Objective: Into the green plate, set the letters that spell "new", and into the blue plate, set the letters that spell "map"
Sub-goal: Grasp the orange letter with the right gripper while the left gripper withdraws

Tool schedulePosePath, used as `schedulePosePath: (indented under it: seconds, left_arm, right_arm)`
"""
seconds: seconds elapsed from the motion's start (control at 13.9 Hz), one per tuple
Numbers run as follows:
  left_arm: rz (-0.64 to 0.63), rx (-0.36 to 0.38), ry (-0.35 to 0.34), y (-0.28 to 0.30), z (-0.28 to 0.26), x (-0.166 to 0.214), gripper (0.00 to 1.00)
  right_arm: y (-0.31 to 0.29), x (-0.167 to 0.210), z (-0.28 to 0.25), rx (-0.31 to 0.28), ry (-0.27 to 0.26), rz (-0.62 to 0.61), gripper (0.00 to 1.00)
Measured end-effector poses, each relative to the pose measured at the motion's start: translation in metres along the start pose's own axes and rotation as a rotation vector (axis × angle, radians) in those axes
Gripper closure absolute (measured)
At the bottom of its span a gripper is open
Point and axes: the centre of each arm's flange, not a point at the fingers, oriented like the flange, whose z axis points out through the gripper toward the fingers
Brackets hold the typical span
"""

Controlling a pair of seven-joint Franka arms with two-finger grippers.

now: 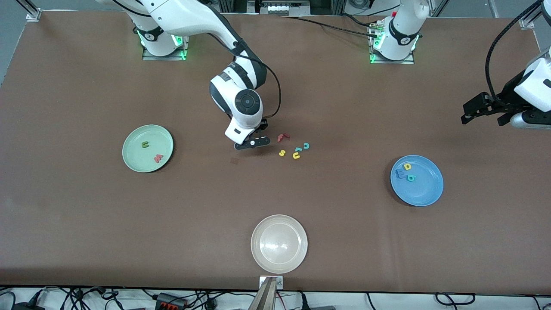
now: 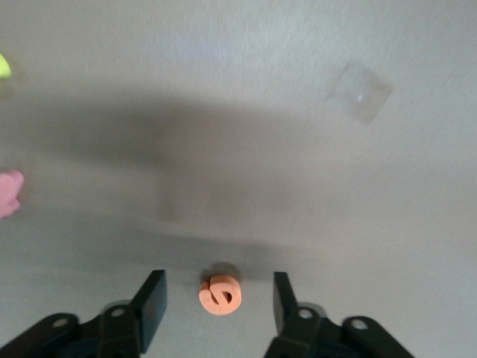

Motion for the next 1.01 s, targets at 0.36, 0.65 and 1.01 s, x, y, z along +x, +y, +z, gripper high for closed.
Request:
schedulePosePath:
  seconds: [0.36, 0.65, 1.01]
  left_arm:
    - [0.000, 0.000, -0.013, 0.000, 0.000, -0.001, 0.00]
    - [0.000, 0.000, -0.014, 0.000, 0.000, -0.002, 0.00]
    - [0.000, -0.001, -0.016, 0.000, 0.000, -0.002, 0.00]
  right_arm:
    - [0.002, -0.013, 0.029, 0.019, 0.028, 0.025, 0.11]
    - [0.002, -0.015, 0.023, 0.025, 0.036, 0.047, 0.18]
    - [0.003, -0.019, 0.025, 0.021, 0.030, 0.056, 0.22]
